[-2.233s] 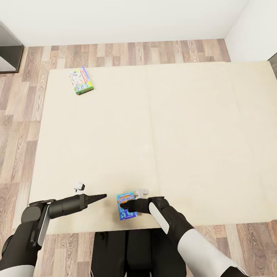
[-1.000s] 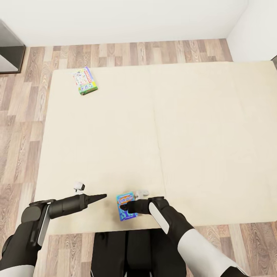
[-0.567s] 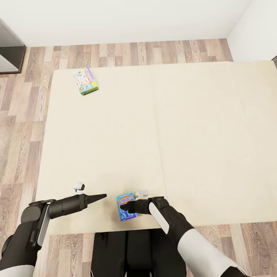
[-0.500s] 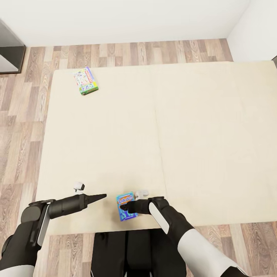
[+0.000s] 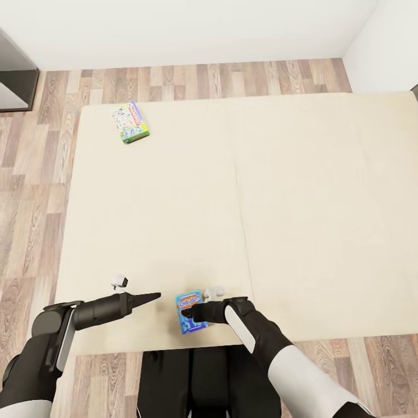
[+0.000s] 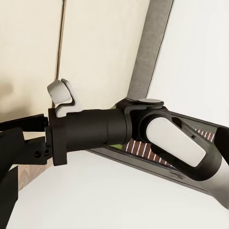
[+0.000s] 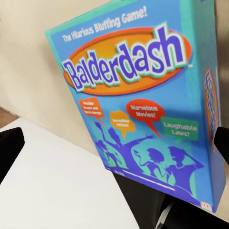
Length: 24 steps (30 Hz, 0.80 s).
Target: Put all the toys in the child's room - the three board games (two on the bed and one on the table), the two jigsaw puzzles on the table, and the tennis ball on the table - inside the toy box on the table in the child's room.
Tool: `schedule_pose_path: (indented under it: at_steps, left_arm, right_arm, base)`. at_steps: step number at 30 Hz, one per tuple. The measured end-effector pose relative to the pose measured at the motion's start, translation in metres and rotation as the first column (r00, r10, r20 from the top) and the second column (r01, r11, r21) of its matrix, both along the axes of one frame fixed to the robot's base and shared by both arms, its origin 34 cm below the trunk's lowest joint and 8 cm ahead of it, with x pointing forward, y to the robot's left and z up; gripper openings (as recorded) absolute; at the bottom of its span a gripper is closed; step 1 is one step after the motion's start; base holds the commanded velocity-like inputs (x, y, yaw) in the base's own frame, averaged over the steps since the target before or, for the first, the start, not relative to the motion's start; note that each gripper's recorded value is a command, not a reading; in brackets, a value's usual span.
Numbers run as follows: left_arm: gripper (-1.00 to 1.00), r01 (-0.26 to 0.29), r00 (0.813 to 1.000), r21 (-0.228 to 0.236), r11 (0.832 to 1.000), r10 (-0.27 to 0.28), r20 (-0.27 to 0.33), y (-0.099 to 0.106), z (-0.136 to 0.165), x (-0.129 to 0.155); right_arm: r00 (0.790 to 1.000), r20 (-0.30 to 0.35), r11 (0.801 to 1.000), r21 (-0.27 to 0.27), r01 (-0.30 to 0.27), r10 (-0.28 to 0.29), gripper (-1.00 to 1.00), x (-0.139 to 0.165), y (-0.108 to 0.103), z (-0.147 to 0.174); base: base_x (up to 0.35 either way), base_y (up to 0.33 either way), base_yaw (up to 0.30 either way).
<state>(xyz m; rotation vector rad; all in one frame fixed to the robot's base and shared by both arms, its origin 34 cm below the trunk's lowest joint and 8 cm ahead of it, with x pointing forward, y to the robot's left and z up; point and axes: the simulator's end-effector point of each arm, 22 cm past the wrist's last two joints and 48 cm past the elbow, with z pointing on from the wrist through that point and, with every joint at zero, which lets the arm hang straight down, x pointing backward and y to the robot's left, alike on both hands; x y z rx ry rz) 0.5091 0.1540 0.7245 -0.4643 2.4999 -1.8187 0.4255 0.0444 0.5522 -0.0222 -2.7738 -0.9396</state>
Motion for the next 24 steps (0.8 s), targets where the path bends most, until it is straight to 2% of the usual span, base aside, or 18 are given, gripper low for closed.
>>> schedule_pose_path:
  at_steps: [24]
  left_arm:
    - [1.00,0.000,1.000,0.001,1.000,0.000,0.000,0.0001,0.0000,0.0001]
  right_arm:
    - [1.000,0.000,1.000,0.000,0.000,0.000,1.00,-0.0001,0.0000,0.0000]
  base:
    - [0.000,0.025,0.000]
